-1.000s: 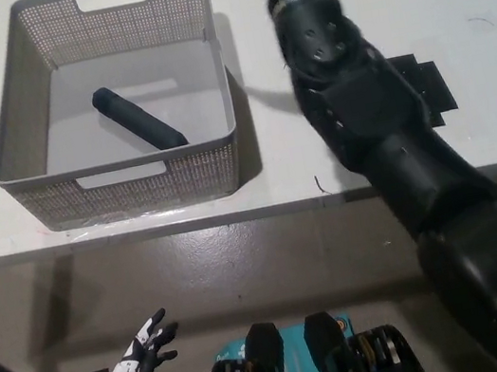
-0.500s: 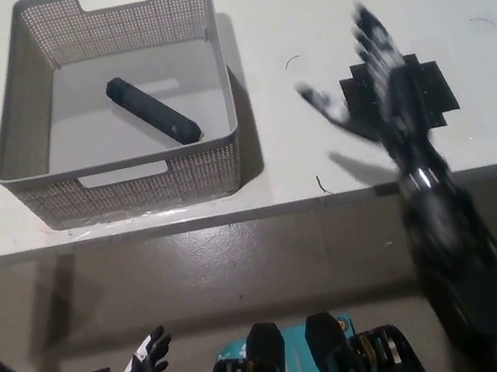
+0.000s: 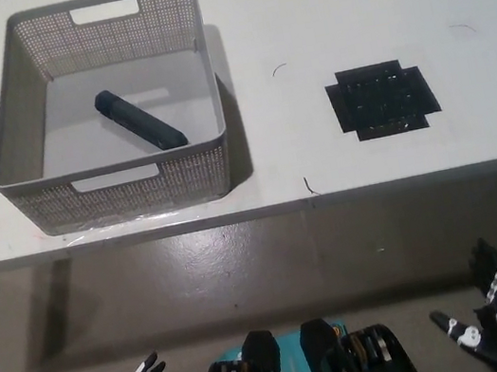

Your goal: Use the right hand to pick up a electric screw driver and put it into a container on the left side

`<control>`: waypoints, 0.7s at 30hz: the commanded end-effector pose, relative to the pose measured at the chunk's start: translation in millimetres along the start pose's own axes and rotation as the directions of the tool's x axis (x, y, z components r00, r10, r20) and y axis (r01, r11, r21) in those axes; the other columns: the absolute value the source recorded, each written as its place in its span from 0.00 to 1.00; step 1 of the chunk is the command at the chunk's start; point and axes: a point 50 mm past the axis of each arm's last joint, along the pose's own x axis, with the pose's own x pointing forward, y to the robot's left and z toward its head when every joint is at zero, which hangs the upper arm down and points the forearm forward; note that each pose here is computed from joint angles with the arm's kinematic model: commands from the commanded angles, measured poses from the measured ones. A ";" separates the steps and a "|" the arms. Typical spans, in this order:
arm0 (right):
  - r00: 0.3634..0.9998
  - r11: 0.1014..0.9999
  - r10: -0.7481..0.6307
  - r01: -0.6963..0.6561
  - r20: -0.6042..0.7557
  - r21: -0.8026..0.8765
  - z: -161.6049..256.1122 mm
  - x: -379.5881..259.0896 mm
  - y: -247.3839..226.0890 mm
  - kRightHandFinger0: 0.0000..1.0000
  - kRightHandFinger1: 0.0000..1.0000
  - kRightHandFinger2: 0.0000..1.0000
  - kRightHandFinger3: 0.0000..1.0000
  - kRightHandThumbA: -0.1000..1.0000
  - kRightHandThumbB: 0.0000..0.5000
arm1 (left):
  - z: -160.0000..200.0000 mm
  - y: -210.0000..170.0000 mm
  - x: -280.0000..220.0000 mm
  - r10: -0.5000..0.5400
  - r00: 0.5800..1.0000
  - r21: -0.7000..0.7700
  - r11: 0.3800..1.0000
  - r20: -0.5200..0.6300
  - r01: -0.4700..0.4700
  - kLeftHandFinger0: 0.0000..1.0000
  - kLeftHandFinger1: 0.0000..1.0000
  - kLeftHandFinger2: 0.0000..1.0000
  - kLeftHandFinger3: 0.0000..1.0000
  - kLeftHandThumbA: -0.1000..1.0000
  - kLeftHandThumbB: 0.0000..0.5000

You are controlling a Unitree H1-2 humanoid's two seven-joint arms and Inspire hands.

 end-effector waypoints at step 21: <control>0.997 0.998 0.058 -0.060 0.057 0.031 -19.6 23.6 0.3 0.98 1.00 1.00 1.00 0.89 0.54 | 14.8 17.5 23.0 0.110 0.990 0.021 0.993 0.089 -0.112 1.00 1.00 1.00 1.00 1.00 0.44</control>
